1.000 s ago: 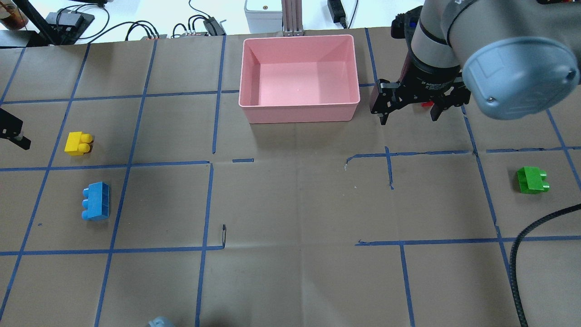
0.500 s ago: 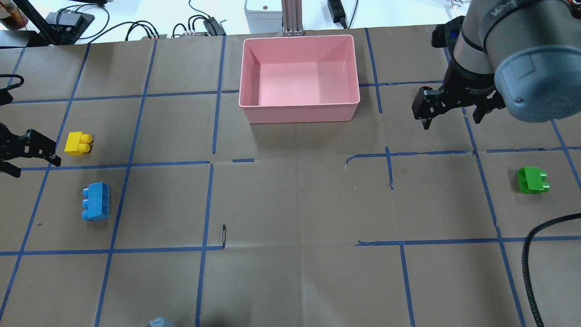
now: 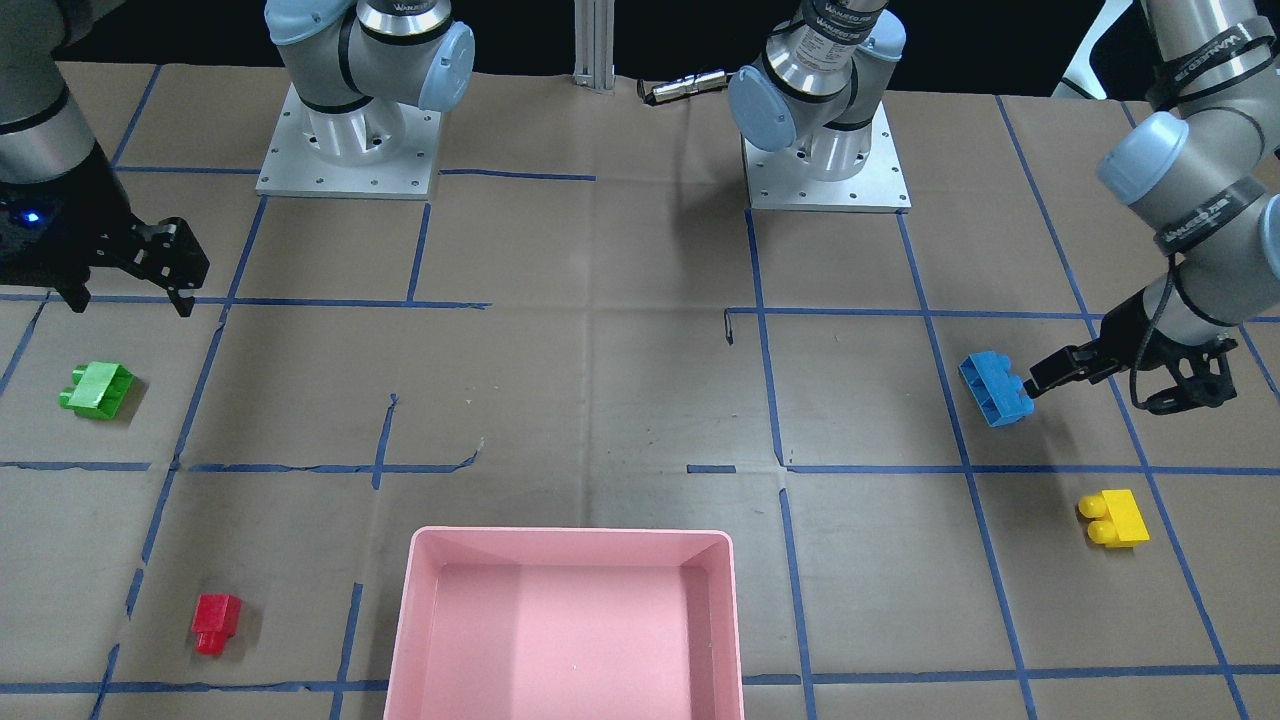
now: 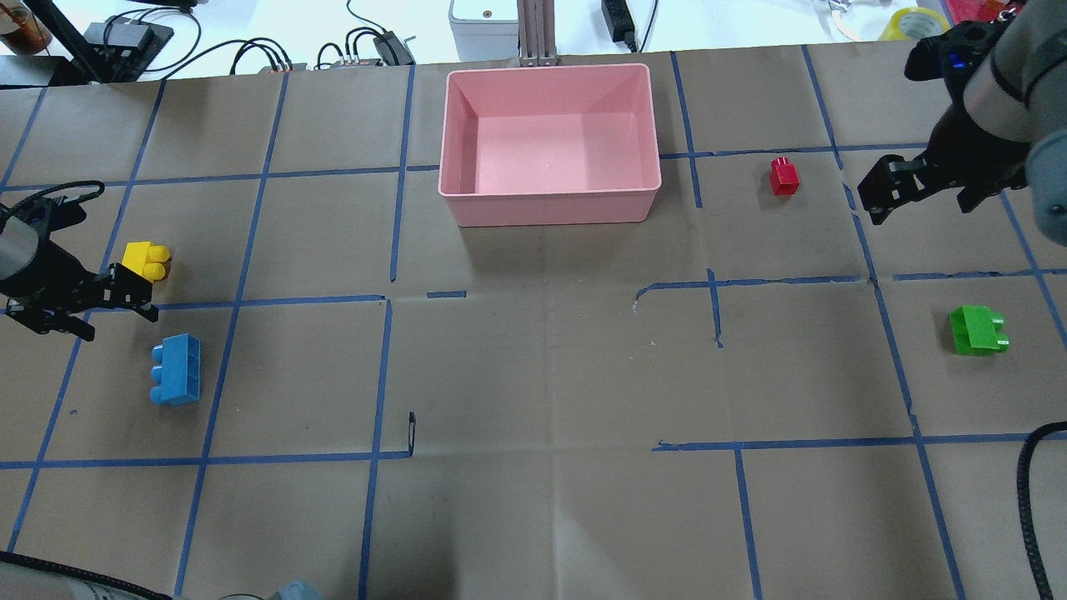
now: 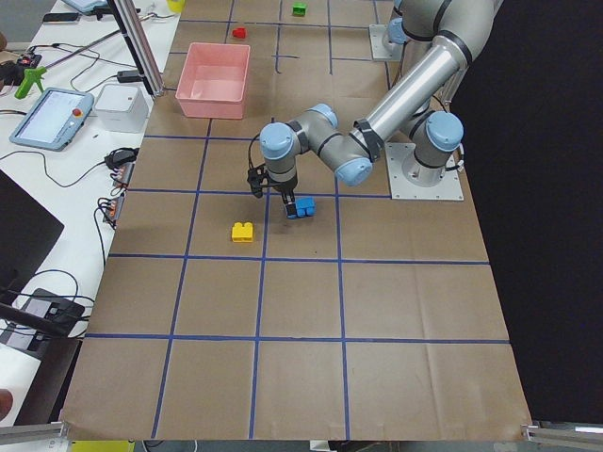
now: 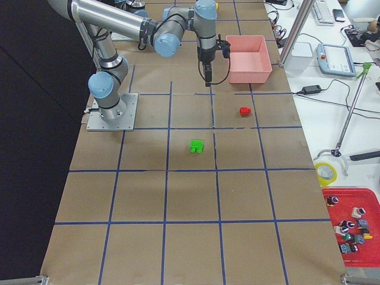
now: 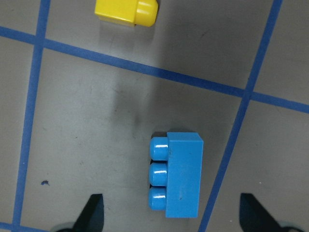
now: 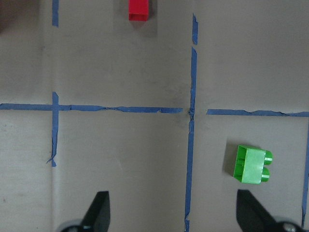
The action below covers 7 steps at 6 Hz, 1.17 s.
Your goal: Put all blocks into box
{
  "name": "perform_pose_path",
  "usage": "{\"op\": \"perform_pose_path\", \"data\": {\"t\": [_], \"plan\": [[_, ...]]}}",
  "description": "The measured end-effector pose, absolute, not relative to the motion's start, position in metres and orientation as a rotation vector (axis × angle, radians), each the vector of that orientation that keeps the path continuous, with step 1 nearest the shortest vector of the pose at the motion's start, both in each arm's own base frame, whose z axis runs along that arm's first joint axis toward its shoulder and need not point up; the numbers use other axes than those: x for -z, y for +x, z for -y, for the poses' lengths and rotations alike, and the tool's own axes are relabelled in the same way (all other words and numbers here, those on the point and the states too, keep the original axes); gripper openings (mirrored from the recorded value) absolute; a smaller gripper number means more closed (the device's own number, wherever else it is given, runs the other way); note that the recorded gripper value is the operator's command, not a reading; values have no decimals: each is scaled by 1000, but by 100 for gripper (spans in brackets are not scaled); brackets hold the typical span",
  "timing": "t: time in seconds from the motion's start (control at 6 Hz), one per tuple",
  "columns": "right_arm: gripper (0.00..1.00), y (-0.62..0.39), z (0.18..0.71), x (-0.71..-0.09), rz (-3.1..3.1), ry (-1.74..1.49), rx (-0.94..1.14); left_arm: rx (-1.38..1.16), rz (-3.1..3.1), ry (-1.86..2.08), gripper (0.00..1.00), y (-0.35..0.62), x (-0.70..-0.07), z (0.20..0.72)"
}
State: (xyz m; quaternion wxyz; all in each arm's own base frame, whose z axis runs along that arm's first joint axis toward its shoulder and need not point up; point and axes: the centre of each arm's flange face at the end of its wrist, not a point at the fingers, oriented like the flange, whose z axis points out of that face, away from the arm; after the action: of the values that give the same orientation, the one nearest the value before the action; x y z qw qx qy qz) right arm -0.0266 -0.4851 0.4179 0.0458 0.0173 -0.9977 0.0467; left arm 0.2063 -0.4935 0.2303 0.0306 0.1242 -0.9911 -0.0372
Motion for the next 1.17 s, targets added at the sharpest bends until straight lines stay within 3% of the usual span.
{"op": "perform_pose_path", "data": {"t": [0.33,1.17], "plan": [[100,-99,472,-382,3098,-36,-208,48,3084,381,98,195,-182,489],[99,-207,444,-256,3096,-257,-179,70,3088,382,98,183,-173,474]]}}
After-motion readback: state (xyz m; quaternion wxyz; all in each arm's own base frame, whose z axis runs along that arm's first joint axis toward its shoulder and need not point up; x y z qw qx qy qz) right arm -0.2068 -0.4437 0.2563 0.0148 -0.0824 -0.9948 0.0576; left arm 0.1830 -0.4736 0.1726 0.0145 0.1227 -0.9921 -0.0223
